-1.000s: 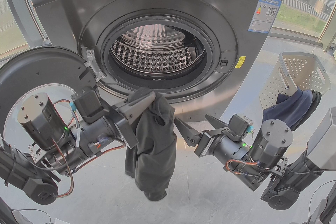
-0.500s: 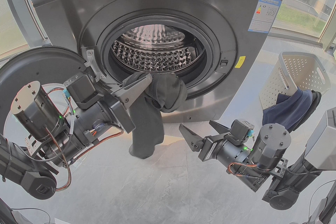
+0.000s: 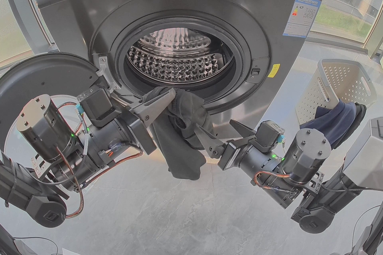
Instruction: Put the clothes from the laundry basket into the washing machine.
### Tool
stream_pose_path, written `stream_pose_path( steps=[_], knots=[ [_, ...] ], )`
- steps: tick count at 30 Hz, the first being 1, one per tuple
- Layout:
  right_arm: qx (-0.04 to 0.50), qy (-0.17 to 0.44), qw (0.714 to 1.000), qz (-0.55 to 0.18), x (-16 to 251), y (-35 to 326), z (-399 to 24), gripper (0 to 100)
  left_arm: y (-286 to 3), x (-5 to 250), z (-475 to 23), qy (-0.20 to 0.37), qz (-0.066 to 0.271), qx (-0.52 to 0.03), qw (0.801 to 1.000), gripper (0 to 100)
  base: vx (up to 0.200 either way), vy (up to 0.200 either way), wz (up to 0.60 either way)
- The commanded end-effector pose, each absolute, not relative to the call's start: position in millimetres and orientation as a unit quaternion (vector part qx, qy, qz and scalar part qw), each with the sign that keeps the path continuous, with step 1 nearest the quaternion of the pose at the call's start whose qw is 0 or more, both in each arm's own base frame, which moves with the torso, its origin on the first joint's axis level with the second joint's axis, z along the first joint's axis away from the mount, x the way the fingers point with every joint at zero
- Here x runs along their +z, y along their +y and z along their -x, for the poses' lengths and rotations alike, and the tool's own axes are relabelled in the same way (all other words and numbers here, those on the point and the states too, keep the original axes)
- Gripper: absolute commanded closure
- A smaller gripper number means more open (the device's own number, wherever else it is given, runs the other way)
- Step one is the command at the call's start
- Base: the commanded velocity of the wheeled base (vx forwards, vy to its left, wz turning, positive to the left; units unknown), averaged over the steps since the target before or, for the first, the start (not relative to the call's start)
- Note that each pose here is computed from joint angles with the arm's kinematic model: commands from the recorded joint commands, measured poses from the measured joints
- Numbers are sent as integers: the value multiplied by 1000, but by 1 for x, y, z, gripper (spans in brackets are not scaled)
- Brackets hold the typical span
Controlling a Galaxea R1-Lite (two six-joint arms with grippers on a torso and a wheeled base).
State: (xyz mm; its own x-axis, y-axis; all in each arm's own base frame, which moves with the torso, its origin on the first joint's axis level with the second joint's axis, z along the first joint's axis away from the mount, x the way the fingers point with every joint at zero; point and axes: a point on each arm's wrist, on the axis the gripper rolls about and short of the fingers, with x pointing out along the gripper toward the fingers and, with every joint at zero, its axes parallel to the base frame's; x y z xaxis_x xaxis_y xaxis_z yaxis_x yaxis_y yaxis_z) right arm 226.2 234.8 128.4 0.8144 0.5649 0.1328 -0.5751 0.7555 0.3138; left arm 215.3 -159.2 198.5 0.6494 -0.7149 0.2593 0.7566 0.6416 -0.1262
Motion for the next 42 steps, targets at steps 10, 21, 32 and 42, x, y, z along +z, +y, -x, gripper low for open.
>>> stream_pose_path(
  steps=[10, 21, 32, 42],
  knots=[
    [320, 5, 935, -155, 99, 259, -246, 0, -161, 198, -216, -93, 112, -411, 900, 100, 0, 0, 0],
    [315, -27, 934, -166, 106, 269, -265, 0, -159, 194, -211, -83, 110, -411, 901, 100, 0, 0, 0],
    [301, -47, 939, -158, 109, 267, -278, 100, -159, 186, -217, -75, 109, -399, 907, 100, 0, 0, 0],
    [288, -69, 945, -138, 145, 224, -250, 100, -163, 180, -245, -100, 115, -357, 921, 100, 0, 0, 0]
  ],
)
